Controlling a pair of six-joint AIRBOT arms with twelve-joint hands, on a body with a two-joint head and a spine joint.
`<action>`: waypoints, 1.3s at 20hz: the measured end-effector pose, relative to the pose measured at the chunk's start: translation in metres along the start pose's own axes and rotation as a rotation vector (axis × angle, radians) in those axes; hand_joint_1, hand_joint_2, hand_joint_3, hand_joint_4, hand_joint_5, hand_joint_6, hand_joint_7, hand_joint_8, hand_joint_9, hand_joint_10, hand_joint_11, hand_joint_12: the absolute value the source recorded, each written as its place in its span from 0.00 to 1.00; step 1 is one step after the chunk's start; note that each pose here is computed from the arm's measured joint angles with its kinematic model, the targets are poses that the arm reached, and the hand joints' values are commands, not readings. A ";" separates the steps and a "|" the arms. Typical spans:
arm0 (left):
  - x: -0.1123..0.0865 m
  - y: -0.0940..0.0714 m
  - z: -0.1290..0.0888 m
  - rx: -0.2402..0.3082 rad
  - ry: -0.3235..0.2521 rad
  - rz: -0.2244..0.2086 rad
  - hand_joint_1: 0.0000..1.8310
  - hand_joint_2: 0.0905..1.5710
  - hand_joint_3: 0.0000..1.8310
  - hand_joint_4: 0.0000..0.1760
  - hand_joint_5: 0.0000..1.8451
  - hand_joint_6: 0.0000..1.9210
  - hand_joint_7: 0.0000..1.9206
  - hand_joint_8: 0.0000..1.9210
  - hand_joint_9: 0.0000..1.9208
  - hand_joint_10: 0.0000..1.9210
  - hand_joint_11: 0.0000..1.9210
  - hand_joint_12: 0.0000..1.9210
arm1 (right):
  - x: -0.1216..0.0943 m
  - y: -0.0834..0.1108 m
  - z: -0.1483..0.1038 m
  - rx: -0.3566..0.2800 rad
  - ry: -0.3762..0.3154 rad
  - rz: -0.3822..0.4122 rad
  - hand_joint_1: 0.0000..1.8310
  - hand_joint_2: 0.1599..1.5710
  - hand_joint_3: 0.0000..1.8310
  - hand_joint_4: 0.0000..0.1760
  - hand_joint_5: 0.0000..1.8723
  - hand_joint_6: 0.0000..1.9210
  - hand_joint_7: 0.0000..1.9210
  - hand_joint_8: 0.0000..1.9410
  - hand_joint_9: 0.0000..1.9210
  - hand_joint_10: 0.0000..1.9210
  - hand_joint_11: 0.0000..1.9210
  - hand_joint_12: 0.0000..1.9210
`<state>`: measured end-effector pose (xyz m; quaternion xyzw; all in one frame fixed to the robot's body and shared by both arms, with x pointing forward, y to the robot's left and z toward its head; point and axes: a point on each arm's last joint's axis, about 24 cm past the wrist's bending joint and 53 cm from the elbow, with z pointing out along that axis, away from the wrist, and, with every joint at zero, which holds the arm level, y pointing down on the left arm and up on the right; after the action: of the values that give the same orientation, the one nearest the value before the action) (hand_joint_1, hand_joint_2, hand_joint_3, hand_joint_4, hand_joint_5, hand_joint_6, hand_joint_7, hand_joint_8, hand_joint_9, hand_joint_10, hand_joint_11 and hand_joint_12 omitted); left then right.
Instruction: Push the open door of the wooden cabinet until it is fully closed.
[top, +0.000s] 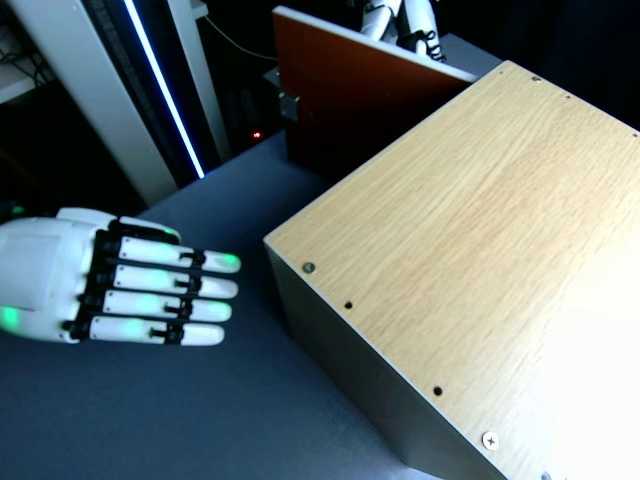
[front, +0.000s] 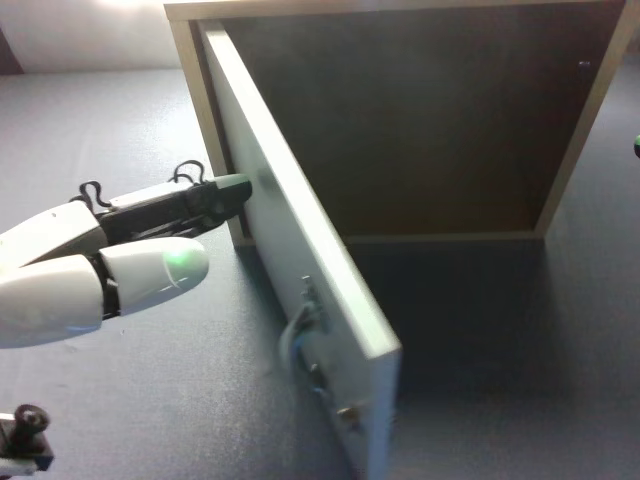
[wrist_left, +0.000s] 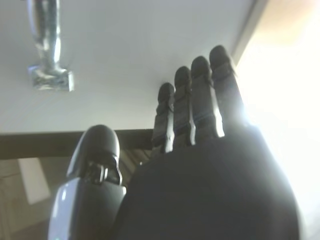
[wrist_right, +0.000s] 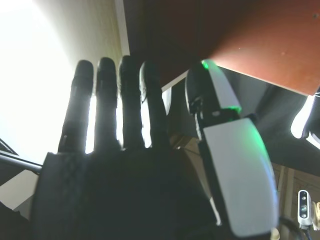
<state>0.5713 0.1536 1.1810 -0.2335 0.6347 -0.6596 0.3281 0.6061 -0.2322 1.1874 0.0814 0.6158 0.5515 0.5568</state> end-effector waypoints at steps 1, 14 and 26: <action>0.002 0.002 0.001 -0.002 0.008 -0.001 0.00 0.91 0.01 0.00 0.09 0.01 0.12 0.00 0.11 0.00 0.10 0.01 | 0.000 0.000 0.000 0.000 -0.002 0.001 0.38 0.84 0.00 0.00 0.21 0.00 0.19 0.00 0.14 0.00 0.04 0.13; 0.029 0.000 0.029 0.029 0.108 0.033 0.00 0.91 0.00 0.00 0.08 0.00 0.11 0.00 0.08 0.01 0.07 0.01 | -0.005 -0.002 0.000 0.005 -0.016 0.001 0.36 0.83 0.00 0.00 0.20 0.00 0.19 0.00 0.13 0.00 0.04 0.10; 0.057 -0.004 0.059 0.061 0.206 0.090 0.00 0.94 0.00 0.00 0.12 0.00 0.12 0.00 0.09 0.00 0.06 0.01 | -0.009 0.000 0.000 -0.003 -0.035 0.004 0.38 0.85 0.00 0.00 0.20 0.00 0.20 0.00 0.16 0.00 0.07 0.11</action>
<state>0.5755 0.0715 1.1842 -0.1254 0.6546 -0.6837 0.2974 0.6096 -0.2390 1.1930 0.0915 0.6050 0.5518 0.5667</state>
